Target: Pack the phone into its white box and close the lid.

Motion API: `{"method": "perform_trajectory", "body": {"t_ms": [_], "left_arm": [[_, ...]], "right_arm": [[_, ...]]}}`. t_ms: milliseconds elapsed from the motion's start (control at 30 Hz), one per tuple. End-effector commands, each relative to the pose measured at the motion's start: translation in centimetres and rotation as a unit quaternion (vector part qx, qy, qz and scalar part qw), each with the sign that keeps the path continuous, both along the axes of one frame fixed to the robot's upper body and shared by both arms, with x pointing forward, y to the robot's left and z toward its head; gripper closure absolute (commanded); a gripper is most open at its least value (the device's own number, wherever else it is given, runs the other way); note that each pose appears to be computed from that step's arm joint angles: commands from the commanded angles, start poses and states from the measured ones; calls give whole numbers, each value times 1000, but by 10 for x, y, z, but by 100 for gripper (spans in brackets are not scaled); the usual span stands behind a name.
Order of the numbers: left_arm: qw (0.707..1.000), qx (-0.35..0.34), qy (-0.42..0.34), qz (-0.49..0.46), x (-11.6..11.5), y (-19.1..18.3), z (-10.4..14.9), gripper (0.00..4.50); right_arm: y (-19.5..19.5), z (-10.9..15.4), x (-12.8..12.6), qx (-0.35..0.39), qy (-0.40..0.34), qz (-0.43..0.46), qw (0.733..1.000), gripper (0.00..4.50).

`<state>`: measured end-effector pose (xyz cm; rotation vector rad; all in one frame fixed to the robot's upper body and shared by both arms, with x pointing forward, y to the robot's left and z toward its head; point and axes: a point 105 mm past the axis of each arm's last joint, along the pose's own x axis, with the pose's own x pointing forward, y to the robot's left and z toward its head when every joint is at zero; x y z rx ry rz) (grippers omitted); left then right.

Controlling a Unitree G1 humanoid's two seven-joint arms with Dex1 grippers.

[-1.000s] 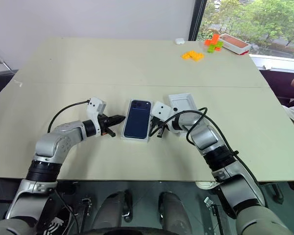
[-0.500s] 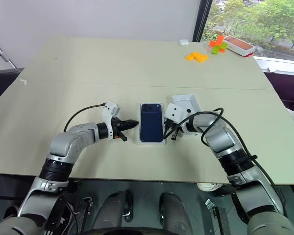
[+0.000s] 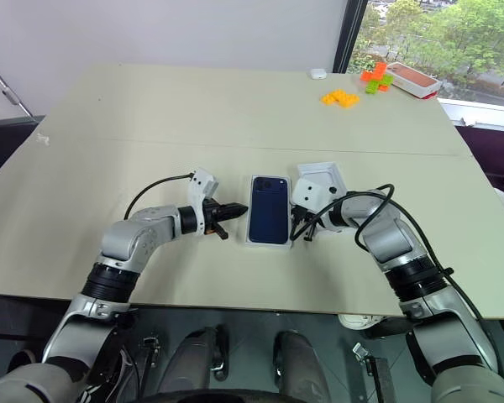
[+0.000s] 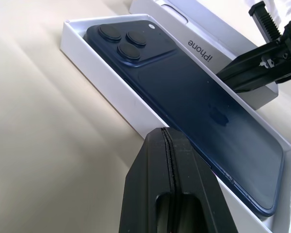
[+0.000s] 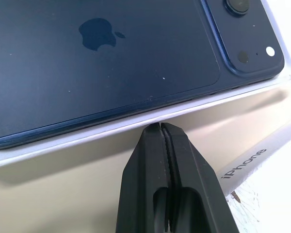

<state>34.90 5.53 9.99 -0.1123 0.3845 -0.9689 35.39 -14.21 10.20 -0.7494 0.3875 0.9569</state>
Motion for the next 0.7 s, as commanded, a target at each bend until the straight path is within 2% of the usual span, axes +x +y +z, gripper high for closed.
{"method": "perform_trajectory", "body": {"t_ms": [33, 167, 267, 333, 400, 433, 500, 533, 567, 600, 667, 700], "left_arm": [[999, -18, -28, -33, -3, -18, 15, 450], [999, -14, -38, -24, 0, -12, 18, 450], [998, -8, -60, 12, 12, 11, 26, 450], [996, -16, -72, 43, 21, 38, 40, 450], [996, -23, -73, 44, 20, 49, 47, 450], [996, -25, -72, 41, 18, 49, 48, 399], [997, -26, -73, 29, 10, 55, 52, 331], [996, -31, -79, 20, 4, 59, 58, 268], [996, -34, -81, 13, -1, 65, 62, 240], [996, -36, -85, 10, -5, 69, 66, 181], [995, -33, -97, 17, -8, 79, 71, 101], [994, -33, -99, 15, -10, 83, 72, 42]], "right_arm": [[1, 0, -2, 0, 3, 4, 1000, 445], [-3, 2, -2, -9, 1, 6, 1000, 445], [0, 12, -7, 18, 24, 16, 999, 445], [-2, 29, -4, 59, 36, 3, 998, 396], [-3, 39, -5, 76, 45, 0, 996, 322], [-4, 41, -6, 78, 50, 1, 996, 274], [-6, 49, -4, 72, 44, -2, 996, 175], [-8, 55, -4, 61, 37, 2, 997, 106], [-8, 61, -3, 56, 29, 3, 998, 80], [-9, 67, -1, 55, 21, -4, 998, 25], [-10, 75, 5, 67, 16, -22, 997, 23], [-10, 80, 8, 79, 15, -32, 996, 23]]}}
